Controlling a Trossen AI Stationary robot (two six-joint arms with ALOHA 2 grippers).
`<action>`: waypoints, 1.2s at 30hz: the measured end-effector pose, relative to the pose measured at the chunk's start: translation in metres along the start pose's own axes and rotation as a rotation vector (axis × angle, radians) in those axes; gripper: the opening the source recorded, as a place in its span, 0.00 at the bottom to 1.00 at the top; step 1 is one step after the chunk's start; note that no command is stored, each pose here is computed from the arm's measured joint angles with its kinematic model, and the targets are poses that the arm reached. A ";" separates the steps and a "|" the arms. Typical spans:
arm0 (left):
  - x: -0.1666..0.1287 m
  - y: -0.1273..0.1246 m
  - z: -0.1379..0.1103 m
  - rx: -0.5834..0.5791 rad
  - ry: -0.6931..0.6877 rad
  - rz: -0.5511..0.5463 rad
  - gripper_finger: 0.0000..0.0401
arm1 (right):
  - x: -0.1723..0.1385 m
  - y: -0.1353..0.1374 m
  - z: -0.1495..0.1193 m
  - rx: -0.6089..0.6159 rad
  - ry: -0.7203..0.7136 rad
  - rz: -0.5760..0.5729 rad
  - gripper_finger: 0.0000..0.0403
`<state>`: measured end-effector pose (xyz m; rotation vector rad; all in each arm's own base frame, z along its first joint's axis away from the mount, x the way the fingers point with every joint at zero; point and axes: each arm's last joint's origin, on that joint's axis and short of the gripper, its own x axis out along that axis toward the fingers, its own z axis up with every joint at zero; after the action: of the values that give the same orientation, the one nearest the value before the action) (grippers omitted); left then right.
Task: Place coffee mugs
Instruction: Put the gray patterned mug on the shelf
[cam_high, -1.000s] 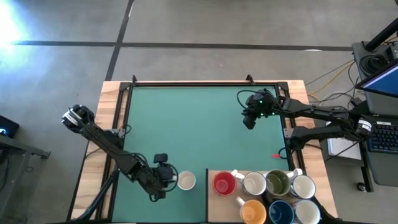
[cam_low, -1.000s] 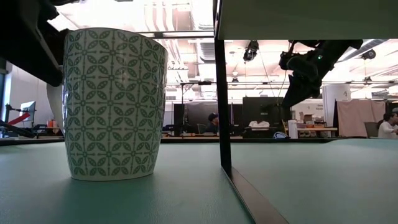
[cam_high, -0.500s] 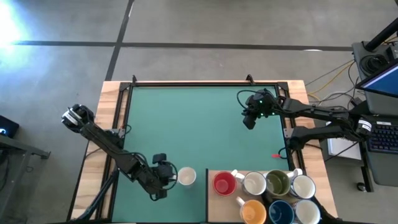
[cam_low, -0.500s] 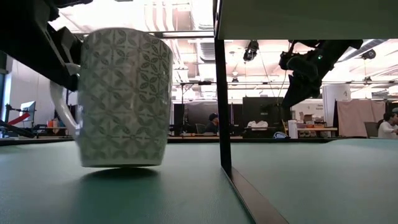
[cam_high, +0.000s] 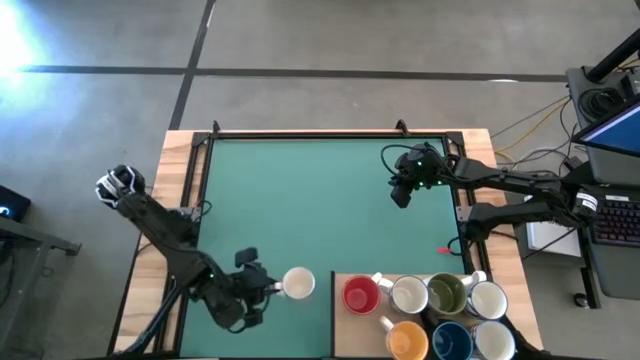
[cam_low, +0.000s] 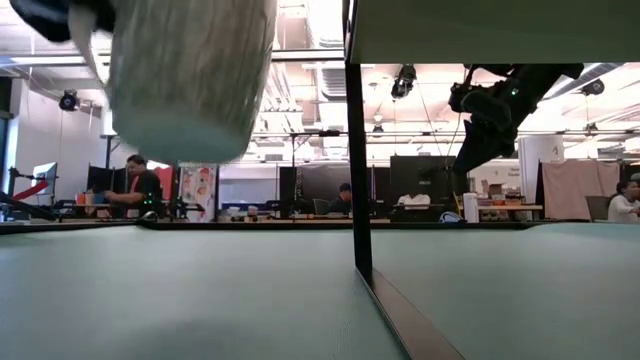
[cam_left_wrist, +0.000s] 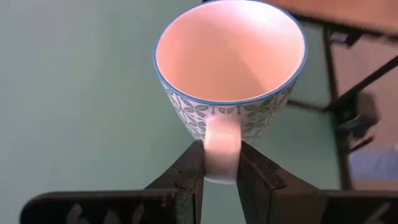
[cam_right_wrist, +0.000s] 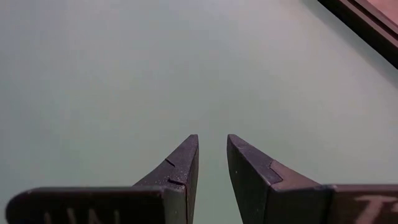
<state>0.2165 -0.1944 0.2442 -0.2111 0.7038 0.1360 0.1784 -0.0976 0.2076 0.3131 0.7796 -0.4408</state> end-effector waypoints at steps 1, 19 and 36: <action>-0.003 -0.003 0.001 -0.010 -0.017 -0.002 0.12 | 0.000 0.000 0.000 0.000 0.000 0.000 0.18; -0.071 -0.041 0.038 0.024 -0.079 -0.045 0.12 | 0.000 0.000 0.000 0.000 0.000 0.000 0.18; -0.070 -0.092 0.062 0.219 -0.169 -0.042 0.12 | 0.000 0.000 0.000 0.000 0.000 0.000 0.18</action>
<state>0.2203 -0.2727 0.3491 -0.0037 0.5409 0.0353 0.1784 -0.0976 0.2076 0.3129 0.7794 -0.4410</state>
